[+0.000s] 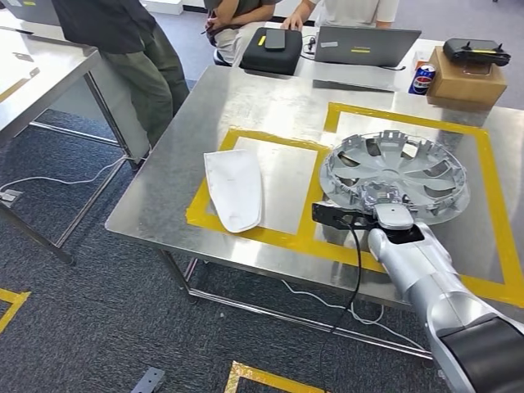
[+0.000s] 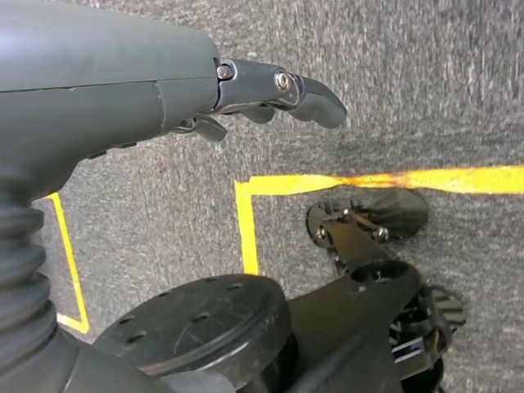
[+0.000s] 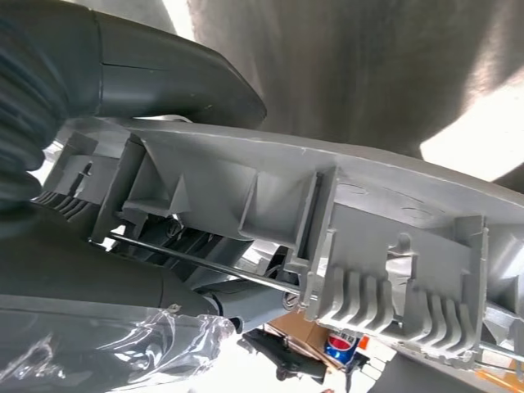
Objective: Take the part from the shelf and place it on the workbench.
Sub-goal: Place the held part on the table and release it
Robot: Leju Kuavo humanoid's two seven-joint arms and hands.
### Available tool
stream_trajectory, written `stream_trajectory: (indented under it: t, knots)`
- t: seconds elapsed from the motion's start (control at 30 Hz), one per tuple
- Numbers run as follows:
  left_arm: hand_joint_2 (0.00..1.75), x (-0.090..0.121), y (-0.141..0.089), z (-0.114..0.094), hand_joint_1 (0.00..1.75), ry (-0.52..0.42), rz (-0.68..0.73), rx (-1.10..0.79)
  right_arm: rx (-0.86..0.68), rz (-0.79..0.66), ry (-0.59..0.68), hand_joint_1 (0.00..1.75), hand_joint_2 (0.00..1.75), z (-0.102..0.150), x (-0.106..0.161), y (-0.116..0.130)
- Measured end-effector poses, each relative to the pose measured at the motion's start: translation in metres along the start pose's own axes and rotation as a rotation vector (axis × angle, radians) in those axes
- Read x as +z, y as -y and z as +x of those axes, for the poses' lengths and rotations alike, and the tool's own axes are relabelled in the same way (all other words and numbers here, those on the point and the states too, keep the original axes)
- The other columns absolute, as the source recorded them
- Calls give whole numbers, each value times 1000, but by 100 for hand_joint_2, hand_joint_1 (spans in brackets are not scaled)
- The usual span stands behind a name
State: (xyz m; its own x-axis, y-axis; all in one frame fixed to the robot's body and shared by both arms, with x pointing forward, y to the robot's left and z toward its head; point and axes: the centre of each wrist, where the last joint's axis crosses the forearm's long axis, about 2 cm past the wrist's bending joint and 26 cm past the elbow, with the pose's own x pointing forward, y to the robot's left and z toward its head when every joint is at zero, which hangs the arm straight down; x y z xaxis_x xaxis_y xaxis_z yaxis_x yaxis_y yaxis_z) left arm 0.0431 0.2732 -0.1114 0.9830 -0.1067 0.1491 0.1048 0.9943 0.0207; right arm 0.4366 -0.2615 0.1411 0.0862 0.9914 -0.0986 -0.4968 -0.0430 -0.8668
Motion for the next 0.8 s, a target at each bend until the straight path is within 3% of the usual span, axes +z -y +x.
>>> stream_trajectory:
  t: [0.1, 0.4, 0.5, 0.77, 0.8]
  knots:
    - [175, 0, 0, 0, 0, 8, -1, 11, -3, 1, -30, 175, 175, -14, -2, -1]
    - [175, 0, 5, -4, 0, 99, -34, 61, -94, 17, -131, 175, 175, -89, -8, -11]
    - [175, 0, 7, -3, 0, 102, -51, 70, -114, 18, -138, 175, 175, -98, -7, -12]
    - [175, 1, 18, -2, 0, 216, -146, 214, -143, 23, -126, 175, 175, -107, -6, -19]
    - [175, 1, 19, -2, 0, 225, -145, 216, -147, 23, -126, 131, 131, -107, -6, -19]
